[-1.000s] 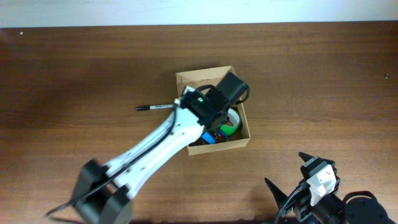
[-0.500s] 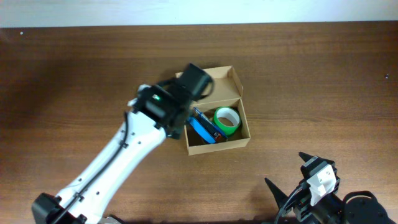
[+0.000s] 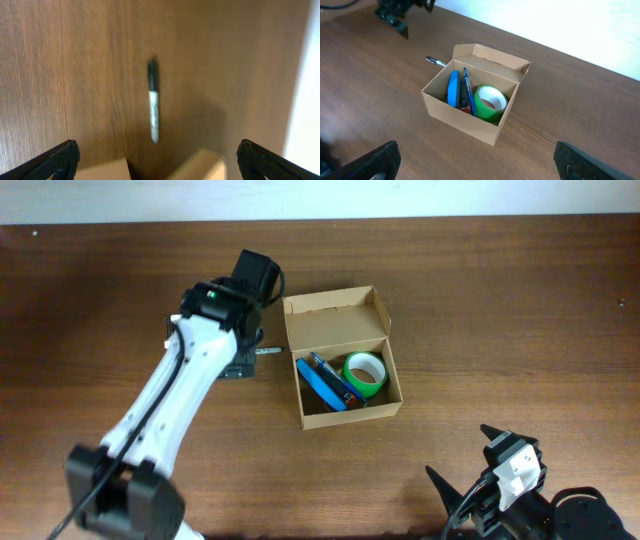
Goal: Pack container
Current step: 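Move the left gripper to the black Sharpie marker and grasp it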
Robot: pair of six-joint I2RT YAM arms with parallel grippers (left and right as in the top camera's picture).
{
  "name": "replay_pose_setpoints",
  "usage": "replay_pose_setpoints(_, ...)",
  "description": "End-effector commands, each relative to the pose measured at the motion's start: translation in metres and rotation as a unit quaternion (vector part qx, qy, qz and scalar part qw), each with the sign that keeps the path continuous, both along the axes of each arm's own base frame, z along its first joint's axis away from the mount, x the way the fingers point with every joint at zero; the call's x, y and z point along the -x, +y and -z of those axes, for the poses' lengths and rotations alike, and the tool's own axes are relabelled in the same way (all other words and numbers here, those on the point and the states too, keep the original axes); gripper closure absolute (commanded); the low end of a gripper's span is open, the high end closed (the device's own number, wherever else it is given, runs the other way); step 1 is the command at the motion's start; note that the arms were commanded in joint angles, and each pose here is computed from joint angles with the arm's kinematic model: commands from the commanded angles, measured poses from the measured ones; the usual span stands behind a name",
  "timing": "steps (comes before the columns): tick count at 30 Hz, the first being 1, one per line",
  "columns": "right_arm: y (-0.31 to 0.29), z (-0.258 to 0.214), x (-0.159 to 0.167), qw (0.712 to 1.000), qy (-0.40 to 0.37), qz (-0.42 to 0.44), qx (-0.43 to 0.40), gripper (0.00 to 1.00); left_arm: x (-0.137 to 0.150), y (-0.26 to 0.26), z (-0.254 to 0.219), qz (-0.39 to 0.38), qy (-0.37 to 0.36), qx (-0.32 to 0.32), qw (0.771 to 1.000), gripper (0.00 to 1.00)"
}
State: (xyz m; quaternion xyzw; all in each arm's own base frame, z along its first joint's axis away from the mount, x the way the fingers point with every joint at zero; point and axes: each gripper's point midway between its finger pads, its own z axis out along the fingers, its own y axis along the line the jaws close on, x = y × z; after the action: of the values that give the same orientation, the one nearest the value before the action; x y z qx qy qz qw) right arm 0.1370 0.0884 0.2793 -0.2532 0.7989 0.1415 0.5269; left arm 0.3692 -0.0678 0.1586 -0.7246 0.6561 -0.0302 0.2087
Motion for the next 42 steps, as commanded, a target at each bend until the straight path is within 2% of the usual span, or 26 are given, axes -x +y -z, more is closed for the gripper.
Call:
replay_pose_setpoints(1,-0.002,0.0,-0.001,1.0,-0.002,0.009,-0.001,0.01,-0.004,0.005,0.03,-0.005,0.05,0.021,0.999,0.0)
replay_pose_setpoints(10,-0.002,0.0,-0.001,1.0,-0.002,0.009,-0.001,0.01,-0.006,0.011,0.09,-0.002,0.148,0.083,0.985,0.1)
replay_pose_setpoints(12,-0.002,0.0,-0.001,1.0,-0.002,0.009,-0.001,0.01,-0.01,0.01,0.098,0.004,0.158,0.088,0.983,0.16)
replay_pose_setpoints(20,-0.002,0.0,-0.001,1.0,-0.002,0.009,-0.001,0.01,-0.042,0.002,0.114,0.058,0.165,0.083,0.981,0.18)
replay_pose_setpoints(21,-0.002,0.0,-0.001,1.0,-0.002,0.009,-0.001,0.01,-0.045,-0.001,0.117,0.058,0.167,0.089,0.98,0.22)
replay_pose_setpoints(25,-0.002,0.0,-0.001,1.0,-0.002,0.009,-0.001,0.01,-0.042,-0.005,0.128,0.058,0.181,0.103,0.976,0.29)
replay_pose_setpoints(36,-0.002,0.0,-0.001,1.0,-0.002,0.009,-0.001,0.01,-0.034,-0.012,0.155,0.056,0.216,0.122,0.967,0.32)
replay_pose_setpoints(40,-0.002,0.0,-0.001,1.0,-0.002,0.009,-0.001,0.01,-0.035,-0.012,0.156,0.056,0.216,0.122,0.967,0.38)
replay_pose_setpoints(42,-0.002,0.0,-0.001,1.0,-0.002,0.009,-0.001,0.01,-0.035,-0.012,0.156,0.056,0.216,0.12,0.967,0.46)
